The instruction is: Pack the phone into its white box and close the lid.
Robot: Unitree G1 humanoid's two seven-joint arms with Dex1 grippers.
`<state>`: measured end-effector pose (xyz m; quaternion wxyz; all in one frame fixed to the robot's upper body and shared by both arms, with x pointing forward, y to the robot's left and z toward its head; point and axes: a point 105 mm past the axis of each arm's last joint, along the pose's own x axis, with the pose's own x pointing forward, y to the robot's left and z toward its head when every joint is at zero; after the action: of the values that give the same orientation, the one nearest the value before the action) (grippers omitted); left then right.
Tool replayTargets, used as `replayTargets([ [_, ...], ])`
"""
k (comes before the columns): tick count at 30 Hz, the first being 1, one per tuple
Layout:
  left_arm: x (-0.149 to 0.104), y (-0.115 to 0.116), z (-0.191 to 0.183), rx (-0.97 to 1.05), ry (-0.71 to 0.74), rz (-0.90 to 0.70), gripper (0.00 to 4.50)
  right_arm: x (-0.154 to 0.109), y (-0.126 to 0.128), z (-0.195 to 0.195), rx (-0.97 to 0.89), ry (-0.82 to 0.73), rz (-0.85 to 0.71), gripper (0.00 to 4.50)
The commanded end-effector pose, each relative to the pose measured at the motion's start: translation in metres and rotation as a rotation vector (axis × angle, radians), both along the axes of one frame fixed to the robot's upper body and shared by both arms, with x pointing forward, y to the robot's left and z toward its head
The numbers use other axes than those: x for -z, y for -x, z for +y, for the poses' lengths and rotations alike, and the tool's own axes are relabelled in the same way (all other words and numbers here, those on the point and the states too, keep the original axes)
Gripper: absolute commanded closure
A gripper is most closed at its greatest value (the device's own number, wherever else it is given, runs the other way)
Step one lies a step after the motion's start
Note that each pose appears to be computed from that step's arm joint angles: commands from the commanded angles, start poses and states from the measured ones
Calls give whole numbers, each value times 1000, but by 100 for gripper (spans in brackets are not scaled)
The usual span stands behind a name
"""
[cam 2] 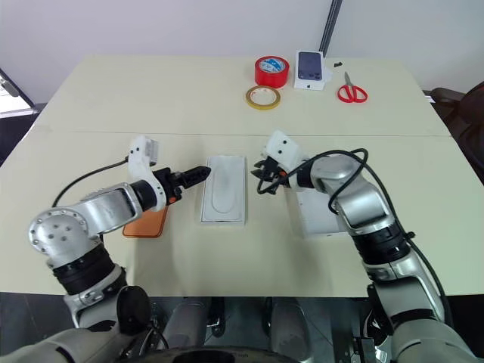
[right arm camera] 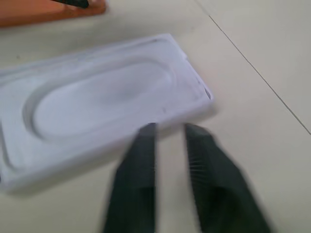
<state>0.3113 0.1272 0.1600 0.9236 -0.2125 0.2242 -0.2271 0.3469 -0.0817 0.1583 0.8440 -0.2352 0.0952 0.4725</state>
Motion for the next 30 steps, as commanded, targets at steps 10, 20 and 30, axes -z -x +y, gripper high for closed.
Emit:
replayTargets([
  [10, -1, 31, 55, 140, -530, -444, 54, 5, -30, 63, 30, 40, -84, 447],
  [20, 3, 62, 48, 265, -392, -456, 54, 19, -41, 80, 36, 73, -82, 447],
  [30, 13, 72, 48, 316, -402, -414, 54, 30, -35, 75, 3, 134, -58, 447],
])
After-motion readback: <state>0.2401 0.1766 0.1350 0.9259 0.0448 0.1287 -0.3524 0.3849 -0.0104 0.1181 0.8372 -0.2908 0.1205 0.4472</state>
